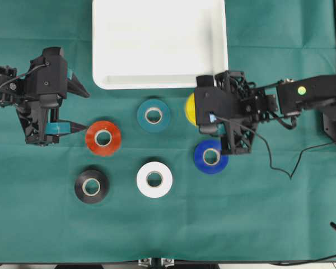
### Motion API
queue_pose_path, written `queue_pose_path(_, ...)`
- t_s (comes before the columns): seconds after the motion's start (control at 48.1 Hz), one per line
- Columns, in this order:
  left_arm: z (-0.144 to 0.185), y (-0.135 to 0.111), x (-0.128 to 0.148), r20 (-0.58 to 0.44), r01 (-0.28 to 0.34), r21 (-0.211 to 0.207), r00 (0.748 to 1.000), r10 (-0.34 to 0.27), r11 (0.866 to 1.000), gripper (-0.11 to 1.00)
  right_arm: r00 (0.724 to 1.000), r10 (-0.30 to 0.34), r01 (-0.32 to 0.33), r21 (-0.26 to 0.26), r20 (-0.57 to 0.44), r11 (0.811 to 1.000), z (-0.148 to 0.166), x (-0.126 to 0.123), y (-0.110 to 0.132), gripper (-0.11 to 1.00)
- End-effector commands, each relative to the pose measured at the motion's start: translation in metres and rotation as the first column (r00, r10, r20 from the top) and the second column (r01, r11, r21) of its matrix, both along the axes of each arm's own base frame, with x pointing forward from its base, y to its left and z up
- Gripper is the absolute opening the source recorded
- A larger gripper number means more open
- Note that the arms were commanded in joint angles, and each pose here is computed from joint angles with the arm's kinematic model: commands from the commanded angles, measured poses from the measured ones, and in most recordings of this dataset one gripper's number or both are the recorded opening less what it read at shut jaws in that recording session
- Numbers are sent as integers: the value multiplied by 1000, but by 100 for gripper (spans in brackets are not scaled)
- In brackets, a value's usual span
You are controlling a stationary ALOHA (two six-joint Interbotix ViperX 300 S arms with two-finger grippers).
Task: Put the tape alternately from left to right into the white case.
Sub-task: 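Lift yellow roll with right gripper and carry into white tray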
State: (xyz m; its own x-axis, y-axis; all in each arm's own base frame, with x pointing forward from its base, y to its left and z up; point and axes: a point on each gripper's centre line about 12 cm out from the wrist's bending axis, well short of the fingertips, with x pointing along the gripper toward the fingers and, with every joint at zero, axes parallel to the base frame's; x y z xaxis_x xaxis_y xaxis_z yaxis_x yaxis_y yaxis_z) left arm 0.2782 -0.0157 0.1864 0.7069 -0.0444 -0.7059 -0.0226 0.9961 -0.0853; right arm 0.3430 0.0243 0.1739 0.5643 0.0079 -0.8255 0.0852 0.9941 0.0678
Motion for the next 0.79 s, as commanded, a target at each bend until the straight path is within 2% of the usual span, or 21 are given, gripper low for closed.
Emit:
queue_pose_path(0.0, 8, -1, 5, 27, 1, -4, 1000, -1, 1000, 59, 997, -14, 16, -21, 72, 1000, 18, 14, -12, 29)
queue_pose_path(0.187, 8, -1, 4, 26, 1, -4, 1000, -1, 1000, 59, 996, -24, 35, -134, 84, 990, 20, 28, -48, 29)
queue_pose_path(0.416, 9, -2, 5, 29, 3, -4, 1000, -3, 1000, 59, 993, -76, 96, -225, 94, 970, 15, 47, -101, 29)
queue_pose_path(0.541, 8, -1, 5, 27, 1, -4, 1000, -1, 1000, 59, 988, -97, 124, -245, 119, 962, 8, 57, -126, 29)
queue_pose_path(0.769, 9, -1, 5, 30, 1, -4, 1000, -1, 1000, 59, 978, -129, 167, -253, 161, 953, 0, 69, -158, 29)
